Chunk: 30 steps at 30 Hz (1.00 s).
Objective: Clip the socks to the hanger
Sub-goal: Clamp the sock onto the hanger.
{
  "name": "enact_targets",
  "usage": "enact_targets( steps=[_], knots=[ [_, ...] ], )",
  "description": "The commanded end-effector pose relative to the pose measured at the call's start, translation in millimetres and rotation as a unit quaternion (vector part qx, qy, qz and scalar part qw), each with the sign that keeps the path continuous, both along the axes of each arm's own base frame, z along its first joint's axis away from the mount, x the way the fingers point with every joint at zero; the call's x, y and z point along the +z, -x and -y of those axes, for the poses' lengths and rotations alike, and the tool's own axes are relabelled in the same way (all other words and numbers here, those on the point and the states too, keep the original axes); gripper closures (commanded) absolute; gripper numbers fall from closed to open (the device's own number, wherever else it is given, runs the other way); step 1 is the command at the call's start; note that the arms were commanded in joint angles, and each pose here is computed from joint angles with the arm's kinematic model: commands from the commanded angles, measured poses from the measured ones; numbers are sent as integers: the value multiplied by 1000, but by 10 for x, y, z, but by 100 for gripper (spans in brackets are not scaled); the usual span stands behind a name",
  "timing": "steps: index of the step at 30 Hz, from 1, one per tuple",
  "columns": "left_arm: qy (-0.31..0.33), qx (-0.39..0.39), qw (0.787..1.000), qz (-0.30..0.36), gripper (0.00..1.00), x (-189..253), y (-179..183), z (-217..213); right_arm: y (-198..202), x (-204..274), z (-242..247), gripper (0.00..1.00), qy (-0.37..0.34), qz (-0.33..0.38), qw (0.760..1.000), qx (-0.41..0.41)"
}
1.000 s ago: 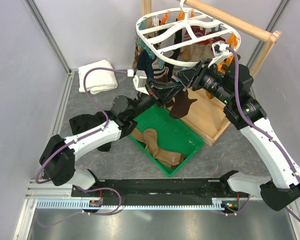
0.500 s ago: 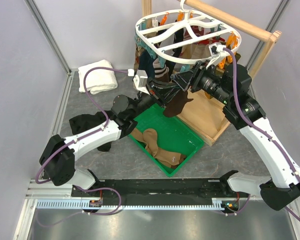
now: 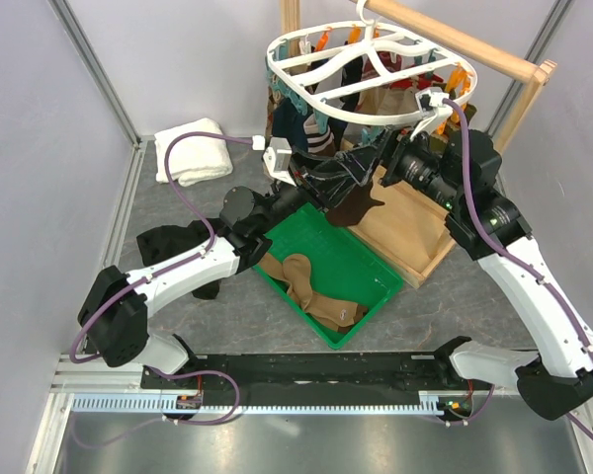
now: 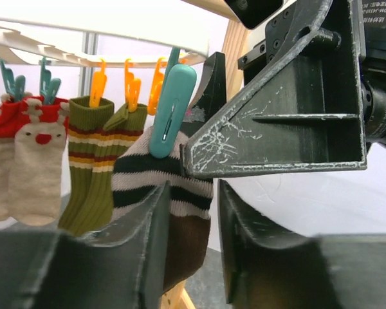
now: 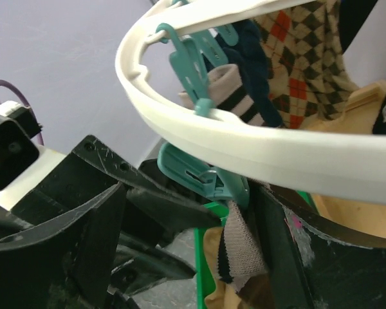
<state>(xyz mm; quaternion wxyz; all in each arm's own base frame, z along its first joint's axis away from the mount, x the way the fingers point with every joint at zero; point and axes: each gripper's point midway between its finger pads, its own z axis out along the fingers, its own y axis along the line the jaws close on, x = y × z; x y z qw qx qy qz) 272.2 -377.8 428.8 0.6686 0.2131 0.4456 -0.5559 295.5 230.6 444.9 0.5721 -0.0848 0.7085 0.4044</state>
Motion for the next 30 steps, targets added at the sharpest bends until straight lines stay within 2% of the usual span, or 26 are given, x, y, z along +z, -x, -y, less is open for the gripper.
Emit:
enact_targets(
  steps=[1, 6, 9, 15, 22, 25, 30],
  knots=[
    [23, 28, 999, 31, 45, 270, -7, -140, 39, 228, 272, 12, 31, 41, 997, -55],
    [19, 44, 999, 21, 23, 189, -63, -209, 74, 310, 539, 9, 67, 61, 990, -106],
    [9, 65, 998, 13, 18, 129, -135, -261, 115, 375, 722, 9, 91, 73, 983, -139],
    [-18, 128, 992, -10, 18, -36, -430, -331, 254, 561, 972, 7, 115, 104, 972, -175],
    [-63, 167, 983, -39, 21, -248, -800, -201, 284, 627, 1247, 7, 145, 113, 956, -230],
    [-78, 207, 973, -70, 24, -434, -1053, -231, 264, 599, 1345, 7, 156, 110, 948, -254],
    [-109, 302, 940, -116, 28, -763, -1536, -528, 203, 502, 1473, 7, 184, 101, 935, -286]
  ],
)
